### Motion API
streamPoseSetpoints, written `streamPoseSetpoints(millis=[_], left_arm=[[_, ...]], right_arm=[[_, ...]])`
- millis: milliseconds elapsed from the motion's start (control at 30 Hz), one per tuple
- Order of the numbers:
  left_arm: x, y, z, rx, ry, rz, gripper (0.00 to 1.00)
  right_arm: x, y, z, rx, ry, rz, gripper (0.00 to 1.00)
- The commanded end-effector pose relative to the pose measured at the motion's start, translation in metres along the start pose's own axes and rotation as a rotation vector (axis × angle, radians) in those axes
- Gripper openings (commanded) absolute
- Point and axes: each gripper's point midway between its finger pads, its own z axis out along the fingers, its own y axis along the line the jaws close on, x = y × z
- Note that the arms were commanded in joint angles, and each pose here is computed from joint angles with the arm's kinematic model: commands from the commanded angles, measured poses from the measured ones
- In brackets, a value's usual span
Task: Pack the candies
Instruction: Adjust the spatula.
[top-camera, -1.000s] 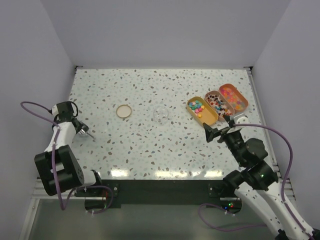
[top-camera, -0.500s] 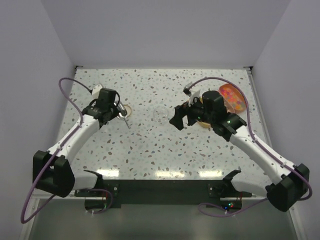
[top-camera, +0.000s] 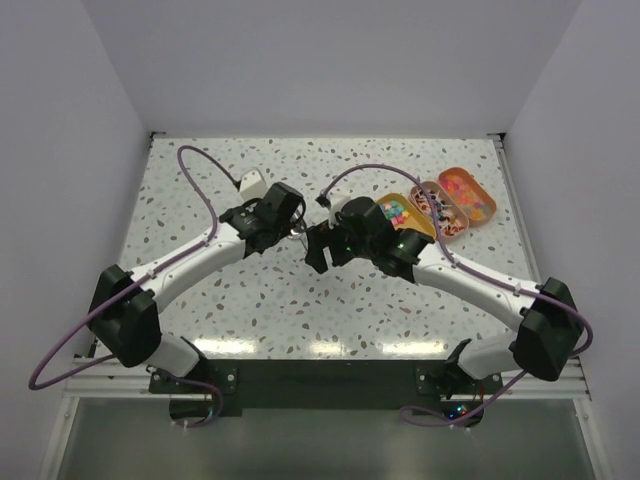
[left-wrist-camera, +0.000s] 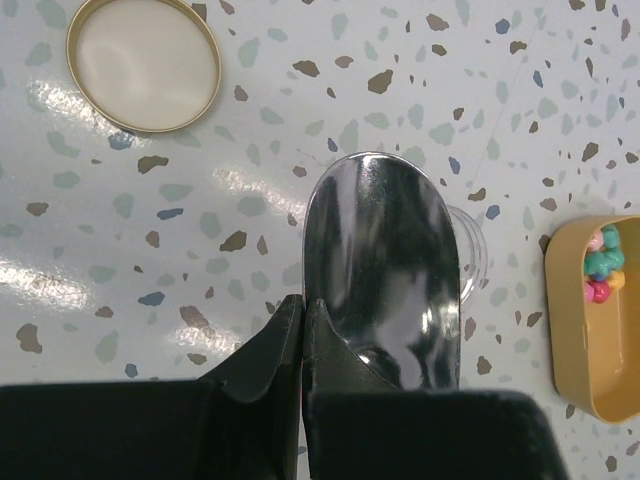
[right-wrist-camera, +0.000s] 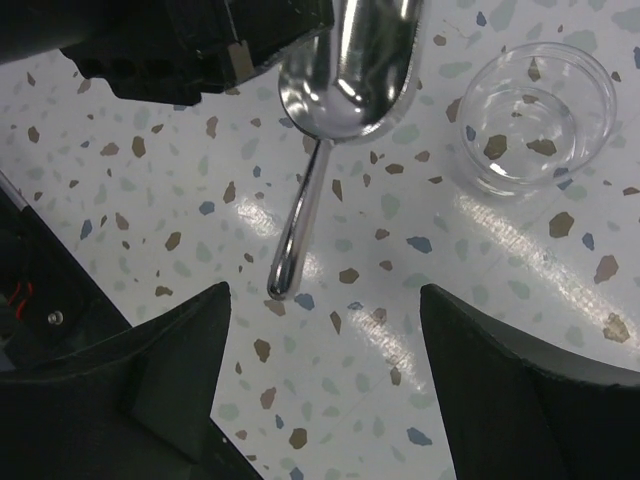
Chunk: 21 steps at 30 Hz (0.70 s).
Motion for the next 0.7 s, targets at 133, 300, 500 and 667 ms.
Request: streamPoseSetpoints(millis=[133,300,500,667], left_arm=[[-0.013,-0.023,-0.01,0.014,-0.073,-0.063,0.0],[-0.013,-0.026,-0.014,0.02,-0.076,-0.067,0.0],[-0.007,-0.031,-0.02,0.029,-0.081,-0.07,0.0],[-0.003,-0.033,-0.024,0.031,-0.082,-0.059,0.0]], right_arm=[[-0.034,0.009,0.016,0.041,-0.161,0.028,0.7],[-0.025,0.006,0.028,0.054,-0.152,0.026,0.6],[-0.017,0.005,0.04,0.052,-0.142,0.024,0.52],[-0.013,-0.002,0.044,0.079,-0.143,0.021,0.33]])
